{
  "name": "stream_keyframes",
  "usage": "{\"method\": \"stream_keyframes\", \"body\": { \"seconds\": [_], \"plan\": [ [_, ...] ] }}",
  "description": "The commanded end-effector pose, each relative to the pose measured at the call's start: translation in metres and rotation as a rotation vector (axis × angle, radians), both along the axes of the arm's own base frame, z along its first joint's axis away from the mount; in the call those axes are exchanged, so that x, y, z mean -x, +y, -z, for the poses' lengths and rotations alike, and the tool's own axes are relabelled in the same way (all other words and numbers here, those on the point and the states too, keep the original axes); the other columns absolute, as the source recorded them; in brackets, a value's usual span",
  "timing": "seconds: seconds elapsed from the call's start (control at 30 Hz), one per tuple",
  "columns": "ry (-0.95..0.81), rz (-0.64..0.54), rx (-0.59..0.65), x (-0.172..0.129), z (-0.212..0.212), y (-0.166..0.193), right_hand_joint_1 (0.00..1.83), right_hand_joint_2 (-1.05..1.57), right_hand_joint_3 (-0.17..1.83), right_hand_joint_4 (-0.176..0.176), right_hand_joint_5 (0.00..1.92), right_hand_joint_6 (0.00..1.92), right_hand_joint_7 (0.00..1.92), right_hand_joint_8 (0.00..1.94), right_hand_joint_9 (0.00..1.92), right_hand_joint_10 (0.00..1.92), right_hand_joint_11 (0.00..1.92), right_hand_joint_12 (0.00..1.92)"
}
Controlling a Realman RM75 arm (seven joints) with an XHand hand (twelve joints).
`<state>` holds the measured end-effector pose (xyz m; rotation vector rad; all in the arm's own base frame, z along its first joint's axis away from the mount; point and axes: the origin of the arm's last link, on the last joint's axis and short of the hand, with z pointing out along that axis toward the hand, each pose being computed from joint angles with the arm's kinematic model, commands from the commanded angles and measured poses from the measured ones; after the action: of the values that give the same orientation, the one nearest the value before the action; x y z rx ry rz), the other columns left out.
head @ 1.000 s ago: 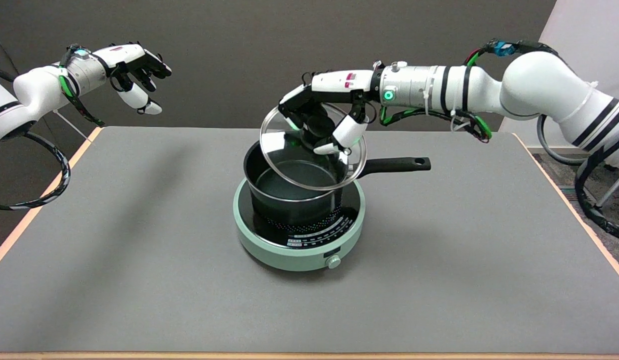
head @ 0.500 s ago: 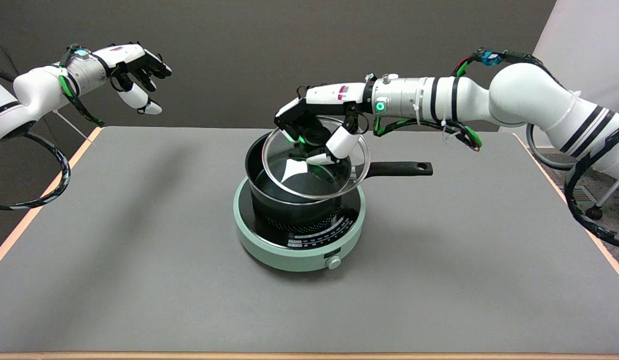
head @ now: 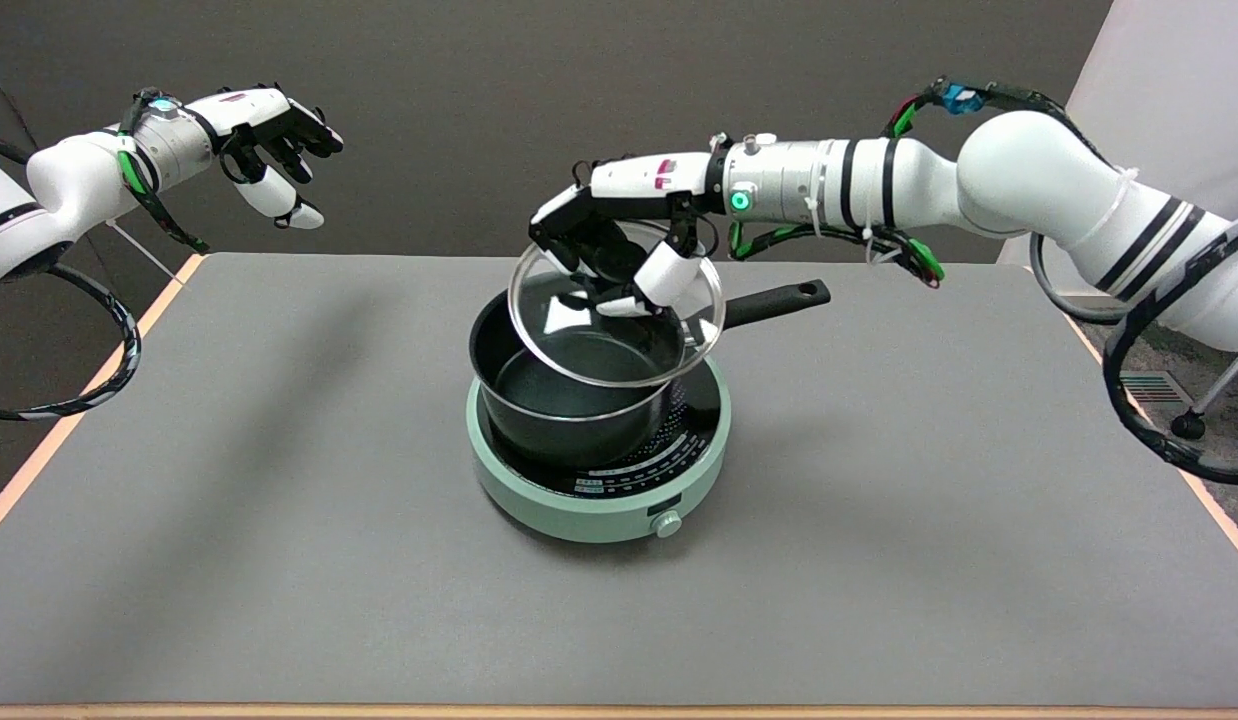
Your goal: Place the pot lid onto the pot.
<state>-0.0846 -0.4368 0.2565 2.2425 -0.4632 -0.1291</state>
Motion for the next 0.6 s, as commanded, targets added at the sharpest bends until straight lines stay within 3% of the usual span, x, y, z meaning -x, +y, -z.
{"method": "stream_keyframes", "body": {
  "seconds": [0.03, 0.6],
  "plan": [
    [-0.002, -0.045, -0.064, -0.023, 0.029, -0.004, 1.32, 0.85, 0.93, 0.132, 0.46, 1.8, 0.72, 1.77, 0.75, 1.92, 0.48, 1.92],
    [0.002, -0.005, -0.068, -0.022, 0.044, 0.009, 1.32, 0.85, 0.92, 0.132, 0.46, 1.79, 0.72, 1.76, 0.75, 1.92, 0.48, 1.92]
  ]
}}
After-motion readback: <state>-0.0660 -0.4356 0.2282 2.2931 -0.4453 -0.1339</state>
